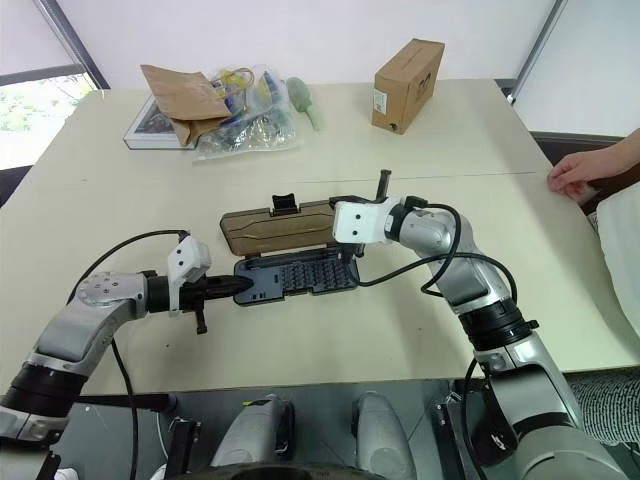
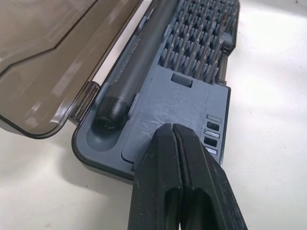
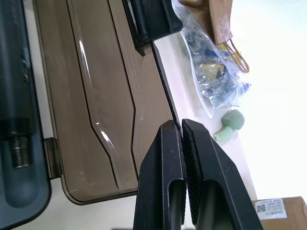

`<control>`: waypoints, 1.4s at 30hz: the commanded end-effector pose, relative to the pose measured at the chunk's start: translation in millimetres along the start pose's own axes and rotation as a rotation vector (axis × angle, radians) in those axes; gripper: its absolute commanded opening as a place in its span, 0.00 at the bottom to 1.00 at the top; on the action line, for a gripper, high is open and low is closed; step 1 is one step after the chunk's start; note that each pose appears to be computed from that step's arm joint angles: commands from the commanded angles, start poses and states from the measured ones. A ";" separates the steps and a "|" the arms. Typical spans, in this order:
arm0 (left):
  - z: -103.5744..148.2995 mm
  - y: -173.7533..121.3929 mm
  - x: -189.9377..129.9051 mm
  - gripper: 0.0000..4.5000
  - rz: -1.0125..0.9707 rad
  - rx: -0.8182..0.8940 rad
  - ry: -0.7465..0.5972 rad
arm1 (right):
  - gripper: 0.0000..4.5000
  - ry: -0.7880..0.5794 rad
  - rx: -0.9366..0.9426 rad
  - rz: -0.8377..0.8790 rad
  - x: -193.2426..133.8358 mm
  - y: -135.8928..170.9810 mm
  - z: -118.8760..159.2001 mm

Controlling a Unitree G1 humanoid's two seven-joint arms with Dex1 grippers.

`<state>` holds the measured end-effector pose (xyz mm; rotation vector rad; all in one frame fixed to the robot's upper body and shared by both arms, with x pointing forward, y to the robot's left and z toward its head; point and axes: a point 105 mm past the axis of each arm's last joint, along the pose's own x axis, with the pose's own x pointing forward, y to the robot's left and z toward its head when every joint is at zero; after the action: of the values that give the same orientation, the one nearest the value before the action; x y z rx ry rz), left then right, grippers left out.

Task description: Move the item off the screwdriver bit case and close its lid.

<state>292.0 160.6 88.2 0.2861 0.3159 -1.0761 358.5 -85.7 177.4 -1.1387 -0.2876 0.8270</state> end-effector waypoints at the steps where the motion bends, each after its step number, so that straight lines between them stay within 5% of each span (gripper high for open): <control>1: -22.2 -1.5 3.2 0.00 0.002 -0.039 0.080 | 0.01 -0.048 -0.026 -0.161 -15.0 -34.0 18.5; 26: 3.4 6.4 2.0 0.00 0.011 -0.074 -0.009 | 0.01 -0.014 0.078 -0.091 -14.5 0.5 13.3; 42: 69.8 1.0 -11.0 0.00 -0.074 -0.118 -0.244 | 0.01 -0.024 0.056 -0.071 -14.3 -0.2 14.2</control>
<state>296.0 143.7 139.8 0.0368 0.2293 -1.1432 345.0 -92.7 165.9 -1.0659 -0.2306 0.7842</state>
